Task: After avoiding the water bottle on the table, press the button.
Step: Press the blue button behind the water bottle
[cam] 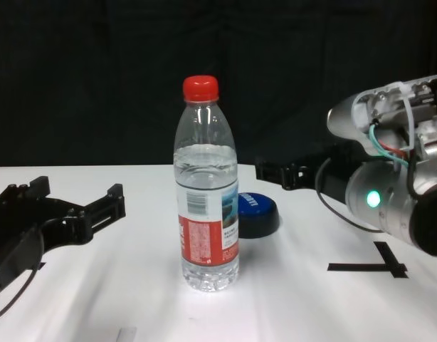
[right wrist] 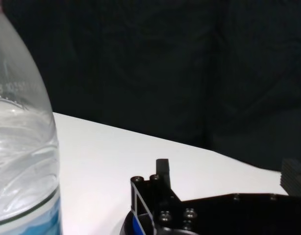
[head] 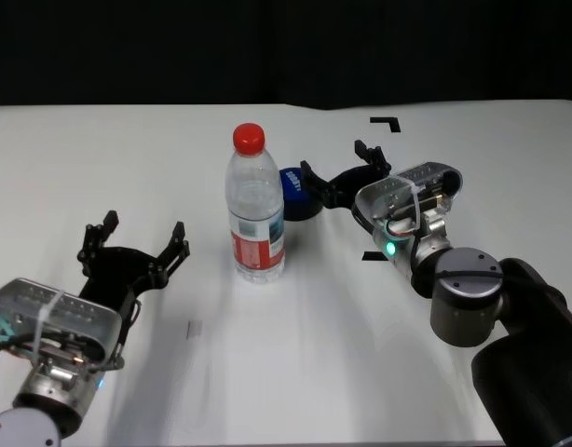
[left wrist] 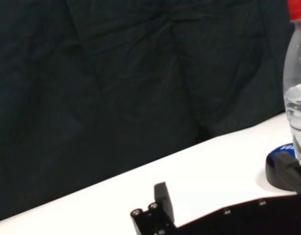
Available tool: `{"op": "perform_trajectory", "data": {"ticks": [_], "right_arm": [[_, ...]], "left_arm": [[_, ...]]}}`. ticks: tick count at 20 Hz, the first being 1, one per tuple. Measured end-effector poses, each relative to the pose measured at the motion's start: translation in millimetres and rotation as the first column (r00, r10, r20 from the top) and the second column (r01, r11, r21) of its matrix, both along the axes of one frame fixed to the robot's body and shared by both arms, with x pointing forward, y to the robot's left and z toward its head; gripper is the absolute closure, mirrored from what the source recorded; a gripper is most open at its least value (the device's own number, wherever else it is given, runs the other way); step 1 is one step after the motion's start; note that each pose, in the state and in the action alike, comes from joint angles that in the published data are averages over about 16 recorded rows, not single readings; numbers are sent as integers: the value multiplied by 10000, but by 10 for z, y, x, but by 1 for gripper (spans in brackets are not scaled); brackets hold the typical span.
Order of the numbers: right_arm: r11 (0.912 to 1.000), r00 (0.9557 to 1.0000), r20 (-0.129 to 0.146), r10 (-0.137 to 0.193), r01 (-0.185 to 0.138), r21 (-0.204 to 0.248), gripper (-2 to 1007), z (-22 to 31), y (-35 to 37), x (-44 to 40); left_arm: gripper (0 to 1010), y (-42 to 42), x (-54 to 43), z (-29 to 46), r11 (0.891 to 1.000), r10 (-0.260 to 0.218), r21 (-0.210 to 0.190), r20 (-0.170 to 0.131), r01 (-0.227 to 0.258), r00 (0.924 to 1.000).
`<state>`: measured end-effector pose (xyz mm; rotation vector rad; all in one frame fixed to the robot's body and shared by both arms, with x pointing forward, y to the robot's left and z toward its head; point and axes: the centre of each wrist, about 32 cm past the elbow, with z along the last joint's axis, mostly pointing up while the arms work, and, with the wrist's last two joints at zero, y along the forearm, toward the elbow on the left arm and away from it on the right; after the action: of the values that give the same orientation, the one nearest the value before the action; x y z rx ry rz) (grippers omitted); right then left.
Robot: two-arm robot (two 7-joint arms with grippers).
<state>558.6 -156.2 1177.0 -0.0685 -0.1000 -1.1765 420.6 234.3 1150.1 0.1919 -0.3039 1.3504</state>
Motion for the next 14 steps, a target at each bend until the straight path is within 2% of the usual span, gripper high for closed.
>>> {"op": "perform_trajectory", "data": {"ticks": [14], "right_arm": [[9999, 10000, 38, -37, 37, -108, 2, 16, 39, 196]], "left_arm": [[7, 0, 0, 0, 10000, 0, 0, 0, 0, 10000]]}}
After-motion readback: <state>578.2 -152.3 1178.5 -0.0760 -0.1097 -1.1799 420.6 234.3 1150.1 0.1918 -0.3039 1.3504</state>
